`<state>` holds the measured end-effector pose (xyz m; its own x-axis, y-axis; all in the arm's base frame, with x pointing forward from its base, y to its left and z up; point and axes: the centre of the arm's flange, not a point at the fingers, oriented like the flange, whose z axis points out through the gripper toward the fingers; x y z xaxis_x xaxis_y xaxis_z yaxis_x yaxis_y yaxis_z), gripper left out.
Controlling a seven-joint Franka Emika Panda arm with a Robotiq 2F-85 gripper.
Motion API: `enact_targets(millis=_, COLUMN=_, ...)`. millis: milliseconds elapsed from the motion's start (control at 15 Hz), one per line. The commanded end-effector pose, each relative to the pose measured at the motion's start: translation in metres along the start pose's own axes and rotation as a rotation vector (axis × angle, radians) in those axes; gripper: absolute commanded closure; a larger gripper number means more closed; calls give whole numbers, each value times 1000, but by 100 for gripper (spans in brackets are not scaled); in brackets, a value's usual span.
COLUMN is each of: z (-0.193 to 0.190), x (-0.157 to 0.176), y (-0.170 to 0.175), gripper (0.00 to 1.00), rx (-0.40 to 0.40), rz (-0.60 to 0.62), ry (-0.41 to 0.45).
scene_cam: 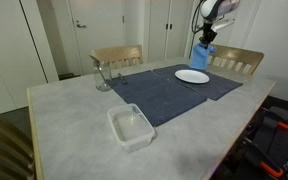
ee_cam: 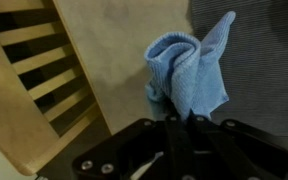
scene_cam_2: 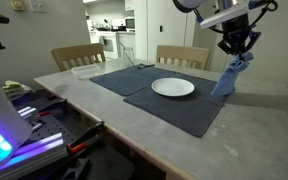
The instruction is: Use the cloth to wipe the plate
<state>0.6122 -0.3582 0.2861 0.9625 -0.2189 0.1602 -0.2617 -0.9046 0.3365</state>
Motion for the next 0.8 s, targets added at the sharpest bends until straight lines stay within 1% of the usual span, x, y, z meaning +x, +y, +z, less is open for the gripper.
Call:
enact_targets(millis=0, z=20, x=5, y=15, gripper=98, rx=-110, rz=80, ry=-42)
enact_targets(millis=200, z=46, x=-14, y=7, gripper=98, rx=-129, rz=103, ry=-120)
enact_targets(millis=333, z=68, x=-28, y=-4, gripper=98, rx=-119, rz=119, ry=-171)
enact_targets(millis=600, z=97, x=-46, y=-24, gripper=98, rx=-65, rz=126, ry=-274)
enact_targets(millis=733, z=102, x=-52, y=-34, gripper=98, rx=-22, rz=117, ry=-309)
